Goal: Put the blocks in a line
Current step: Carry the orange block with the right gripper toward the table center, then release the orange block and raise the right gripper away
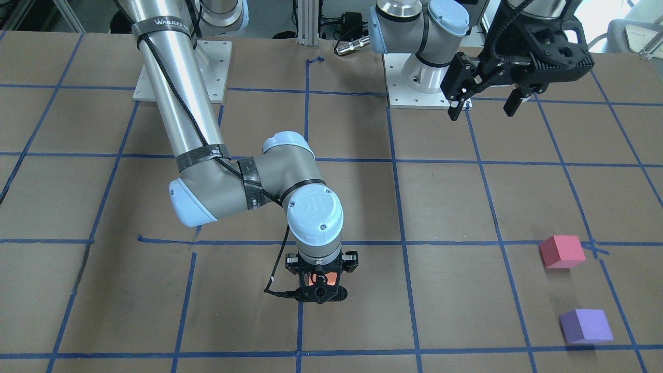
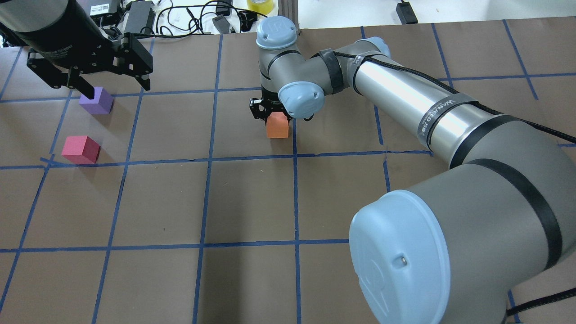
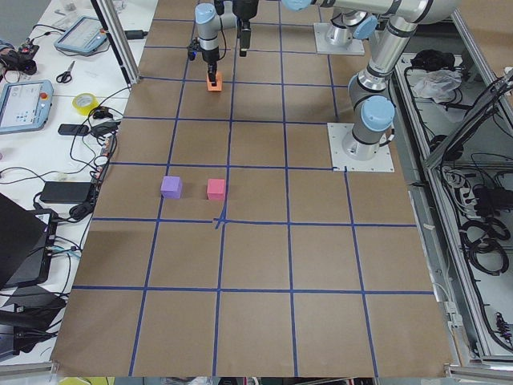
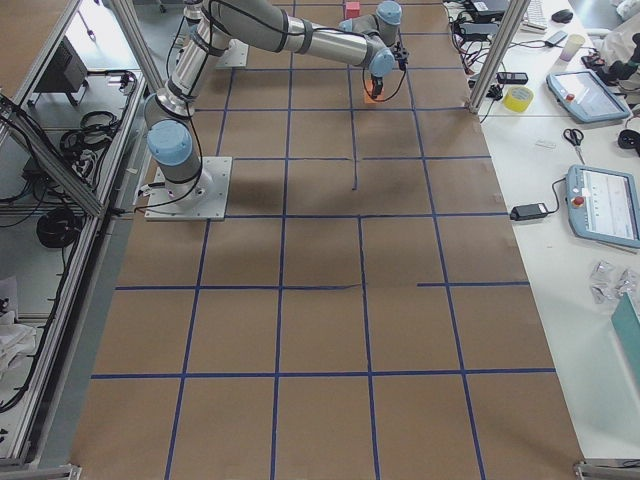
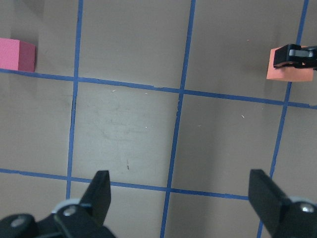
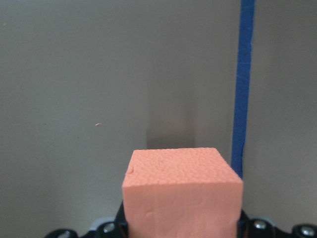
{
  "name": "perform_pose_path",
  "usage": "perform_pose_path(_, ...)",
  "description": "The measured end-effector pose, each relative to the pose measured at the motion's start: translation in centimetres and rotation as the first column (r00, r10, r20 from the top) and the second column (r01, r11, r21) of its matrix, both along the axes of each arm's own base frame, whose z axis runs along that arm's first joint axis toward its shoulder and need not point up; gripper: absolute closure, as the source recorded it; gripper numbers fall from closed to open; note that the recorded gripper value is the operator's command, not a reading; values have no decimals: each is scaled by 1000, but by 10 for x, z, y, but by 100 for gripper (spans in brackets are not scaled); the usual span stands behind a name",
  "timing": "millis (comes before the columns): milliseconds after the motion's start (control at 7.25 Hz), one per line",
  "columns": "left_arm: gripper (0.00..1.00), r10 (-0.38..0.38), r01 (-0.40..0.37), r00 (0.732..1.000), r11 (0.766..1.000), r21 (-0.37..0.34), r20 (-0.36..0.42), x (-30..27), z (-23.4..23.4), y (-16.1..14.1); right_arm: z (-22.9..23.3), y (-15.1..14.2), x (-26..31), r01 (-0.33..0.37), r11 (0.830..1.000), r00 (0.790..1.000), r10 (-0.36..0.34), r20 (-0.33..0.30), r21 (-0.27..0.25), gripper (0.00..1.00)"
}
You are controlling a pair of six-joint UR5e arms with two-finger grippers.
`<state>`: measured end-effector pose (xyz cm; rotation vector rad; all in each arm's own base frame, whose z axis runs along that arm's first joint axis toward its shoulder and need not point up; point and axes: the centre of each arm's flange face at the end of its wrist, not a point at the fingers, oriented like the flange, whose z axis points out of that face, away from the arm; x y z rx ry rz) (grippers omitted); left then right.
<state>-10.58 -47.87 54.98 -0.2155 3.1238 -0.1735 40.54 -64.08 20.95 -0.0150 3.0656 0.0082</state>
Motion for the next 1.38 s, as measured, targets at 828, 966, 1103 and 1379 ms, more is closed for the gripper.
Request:
perform_pose_path(828,0,1,-1,1000,1000,2,1,1,4,5,0,-3,8,5,1000,1000,-5,4,-1,0)
perform_pose_path(966,0,-1,1,1000,1000,5,1,0,4,5,12,-1,8,7,1000,1000,-7,7,-9,0)
perform_pose_path(1103,0,-1,1,1000,1000,12,3,1,4,5,38,2,3,15,1000,1000,-15,11,-23,0)
perform_pose_path(1379,0,-12,12,1000,1000,9,9,7,8,-1,123,15,-38,58,998,998,-58,11,-28,0)
